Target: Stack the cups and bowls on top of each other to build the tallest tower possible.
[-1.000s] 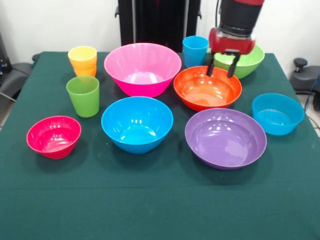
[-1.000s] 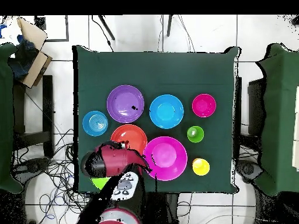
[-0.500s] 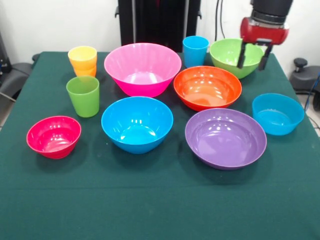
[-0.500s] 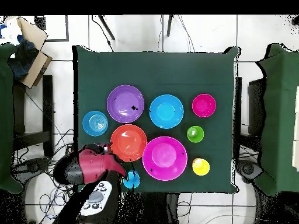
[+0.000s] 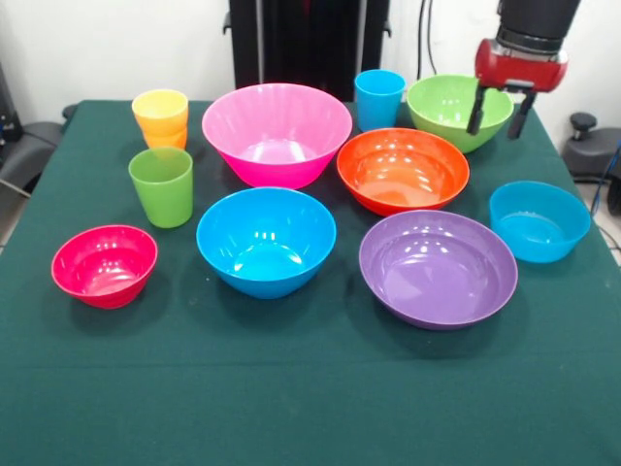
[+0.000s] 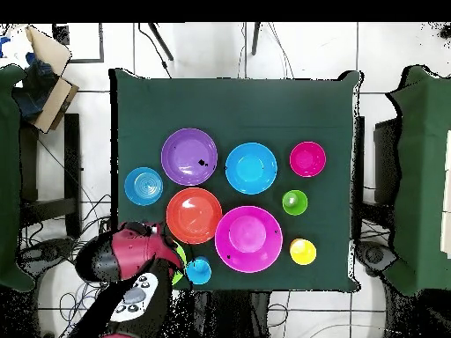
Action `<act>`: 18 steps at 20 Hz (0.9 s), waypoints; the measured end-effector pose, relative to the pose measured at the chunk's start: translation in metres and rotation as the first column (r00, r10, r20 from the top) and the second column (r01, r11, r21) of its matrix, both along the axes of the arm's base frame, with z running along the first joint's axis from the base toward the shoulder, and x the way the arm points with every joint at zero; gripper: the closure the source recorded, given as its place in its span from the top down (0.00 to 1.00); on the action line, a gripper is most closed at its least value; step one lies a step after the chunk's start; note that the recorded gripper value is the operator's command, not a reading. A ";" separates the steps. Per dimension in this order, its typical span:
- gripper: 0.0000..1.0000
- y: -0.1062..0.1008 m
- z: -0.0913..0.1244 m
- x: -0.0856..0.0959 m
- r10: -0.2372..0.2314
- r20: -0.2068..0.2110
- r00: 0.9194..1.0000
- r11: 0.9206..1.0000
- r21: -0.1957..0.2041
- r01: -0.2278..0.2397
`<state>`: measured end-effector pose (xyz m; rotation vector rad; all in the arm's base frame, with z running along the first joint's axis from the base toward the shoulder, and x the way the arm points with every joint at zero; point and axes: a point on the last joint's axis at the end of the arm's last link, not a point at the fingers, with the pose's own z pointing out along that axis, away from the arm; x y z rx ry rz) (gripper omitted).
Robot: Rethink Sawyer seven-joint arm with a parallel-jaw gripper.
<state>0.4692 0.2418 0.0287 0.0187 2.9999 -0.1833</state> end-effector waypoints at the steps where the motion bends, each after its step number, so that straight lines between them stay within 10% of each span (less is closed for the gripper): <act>1: 1.00 -0.002 -0.002 0.000 -0.003 -0.003 1.000 1.000 -0.001 0.003; 18: 1.00 -0.032 -0.036 -0.002 -0.047 -0.043 0.998 0.999 -0.027 0.046</act>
